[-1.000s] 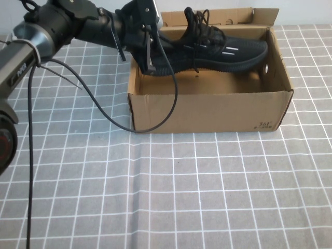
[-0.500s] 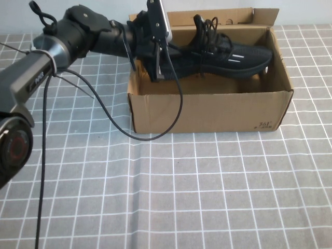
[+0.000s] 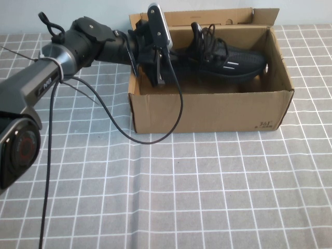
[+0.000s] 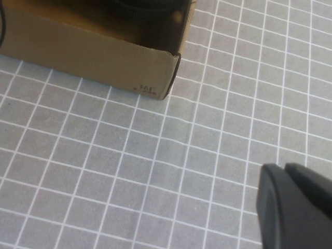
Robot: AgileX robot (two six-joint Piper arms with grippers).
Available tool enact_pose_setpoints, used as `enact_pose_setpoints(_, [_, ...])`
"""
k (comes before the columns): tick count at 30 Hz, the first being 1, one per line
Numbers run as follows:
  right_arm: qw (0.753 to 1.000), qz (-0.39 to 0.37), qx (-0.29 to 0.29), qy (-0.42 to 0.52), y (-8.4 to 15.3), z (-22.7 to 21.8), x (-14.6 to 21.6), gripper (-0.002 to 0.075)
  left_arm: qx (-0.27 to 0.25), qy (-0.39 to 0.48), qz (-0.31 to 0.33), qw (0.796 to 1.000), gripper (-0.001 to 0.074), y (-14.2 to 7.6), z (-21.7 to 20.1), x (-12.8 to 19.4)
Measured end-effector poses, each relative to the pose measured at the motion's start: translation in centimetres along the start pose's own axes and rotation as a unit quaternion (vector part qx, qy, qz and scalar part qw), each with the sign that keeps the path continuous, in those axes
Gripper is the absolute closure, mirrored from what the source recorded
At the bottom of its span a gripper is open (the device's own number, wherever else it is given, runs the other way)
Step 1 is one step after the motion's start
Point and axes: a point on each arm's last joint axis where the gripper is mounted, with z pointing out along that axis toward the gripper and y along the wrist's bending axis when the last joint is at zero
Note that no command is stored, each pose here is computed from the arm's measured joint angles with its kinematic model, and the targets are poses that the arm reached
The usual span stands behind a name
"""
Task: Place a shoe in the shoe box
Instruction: Place the shoe in the shoe box
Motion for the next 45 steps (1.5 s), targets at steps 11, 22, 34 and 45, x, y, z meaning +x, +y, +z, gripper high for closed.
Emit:
enact_pose_setpoints(11, [1.0,0.001,0.0,0.002,0.0,0.1,0.1,0.0742,-0.001,0.0,-0.016,1.0,0.0717,-0.1,0.3,0.0])
enact_pose_setpoints(22, [1.0,0.002,-0.004,0.003,0.1,0.1,0.1,0.0742,-0.004,-0.007,-0.077,0.997,0.0411,0.0,0.2,-0.2])
enact_pose_setpoints(34, [1.0,0.004,-0.009,0.005,0.2,0.1,0.1,0.0742,-0.03,0.002,-0.22,0.975,0.0329,1.7,-3.3,-3.2])
enact_pose_setpoints(45, [1.0,0.004,-0.009,0.005,0.2,0.1,0.1,0.0742,-0.082,0.048,-0.355,0.93,0.0608,3.4,-13.4,-10.1])
